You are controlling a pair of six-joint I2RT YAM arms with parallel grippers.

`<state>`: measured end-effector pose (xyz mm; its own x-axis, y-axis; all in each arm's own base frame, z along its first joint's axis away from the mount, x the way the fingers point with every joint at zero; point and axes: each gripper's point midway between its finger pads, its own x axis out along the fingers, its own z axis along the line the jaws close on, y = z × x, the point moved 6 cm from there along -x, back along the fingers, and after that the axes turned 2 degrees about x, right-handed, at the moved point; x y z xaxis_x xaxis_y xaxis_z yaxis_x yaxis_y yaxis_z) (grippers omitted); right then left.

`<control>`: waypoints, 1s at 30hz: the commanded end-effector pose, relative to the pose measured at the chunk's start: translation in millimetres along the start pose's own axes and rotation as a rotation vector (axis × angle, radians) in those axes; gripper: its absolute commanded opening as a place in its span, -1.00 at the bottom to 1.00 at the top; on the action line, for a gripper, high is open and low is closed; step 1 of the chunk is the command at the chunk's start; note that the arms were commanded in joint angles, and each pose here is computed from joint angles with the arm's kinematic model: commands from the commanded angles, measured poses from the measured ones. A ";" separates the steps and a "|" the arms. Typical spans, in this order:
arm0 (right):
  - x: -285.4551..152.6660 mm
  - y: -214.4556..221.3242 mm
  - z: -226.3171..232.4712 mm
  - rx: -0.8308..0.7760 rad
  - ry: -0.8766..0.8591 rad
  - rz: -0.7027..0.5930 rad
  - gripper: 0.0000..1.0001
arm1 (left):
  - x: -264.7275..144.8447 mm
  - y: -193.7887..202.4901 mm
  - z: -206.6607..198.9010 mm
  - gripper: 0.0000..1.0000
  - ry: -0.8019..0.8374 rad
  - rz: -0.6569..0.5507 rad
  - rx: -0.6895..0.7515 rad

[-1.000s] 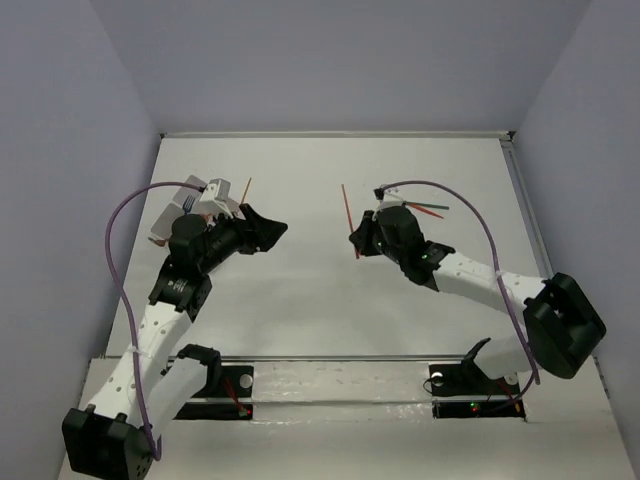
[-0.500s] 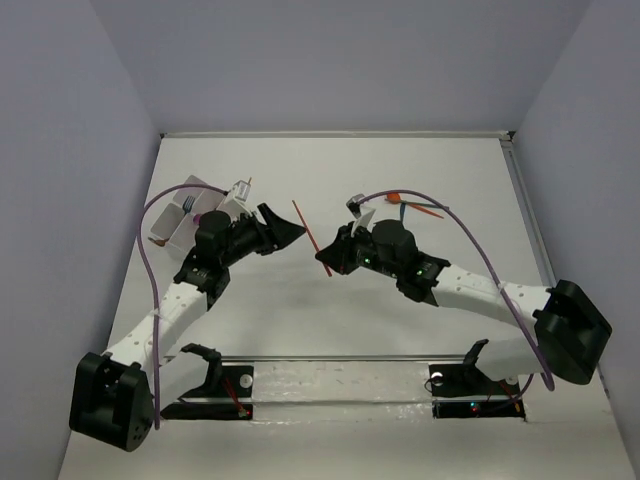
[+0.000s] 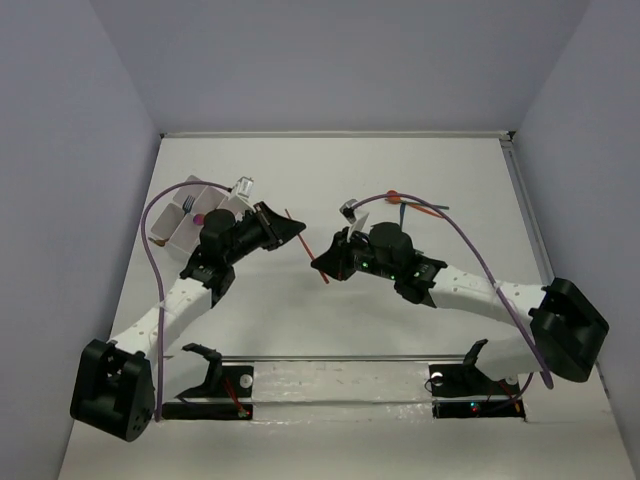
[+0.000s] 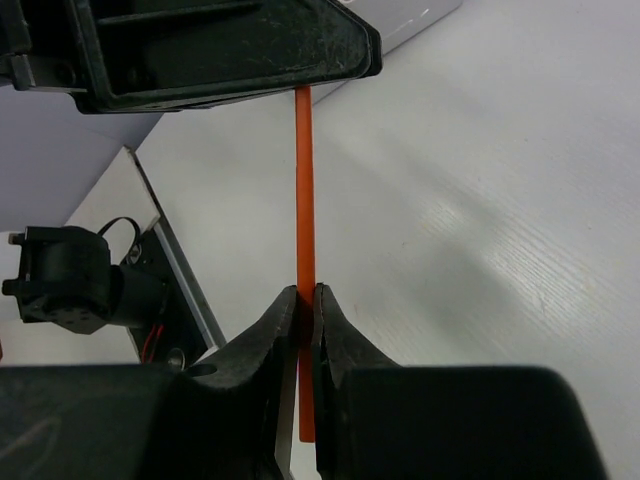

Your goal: Sort the eating utensils into containers

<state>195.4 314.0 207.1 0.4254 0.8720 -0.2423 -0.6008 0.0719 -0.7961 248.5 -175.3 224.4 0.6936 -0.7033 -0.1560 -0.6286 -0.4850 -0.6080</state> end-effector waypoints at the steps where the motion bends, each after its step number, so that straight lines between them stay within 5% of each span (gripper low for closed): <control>1: 2.7 -4.6 12.7 -0.021 -0.086 -0.031 -0.84 | 1.2 -16.3 -11.0 -0.84 0.027 -0.081 0.055; 4: 0.5 -4.7 13.0 -0.015 -0.083 -0.035 -0.82 | -5.2 -23.3 -13.9 -0.88 -0.009 -0.115 0.091; 8: -5.9 -9.1 17.3 -0.014 -0.088 -0.045 -0.31 | -15.7 -32.0 -11.6 -0.88 -0.107 -0.155 0.135; 15: -20.6 -14.2 26.0 -0.038 -0.111 -0.044 0.28 | -32.4 -52.3 -11.2 -0.89 -0.242 -0.229 0.216; 30: -65.6 -18.6 12.8 -0.137 0.053 -0.105 0.30 | -61.2 -155.8 4.9 -0.89 -0.555 -0.513 0.301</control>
<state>168.1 269.6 263.0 0.4706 0.8739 -0.1218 -0.4695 0.1312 -0.8732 288.7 -75.7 302.7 0.9694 -0.1762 -0.1707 -0.2371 -0.4940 -0.8365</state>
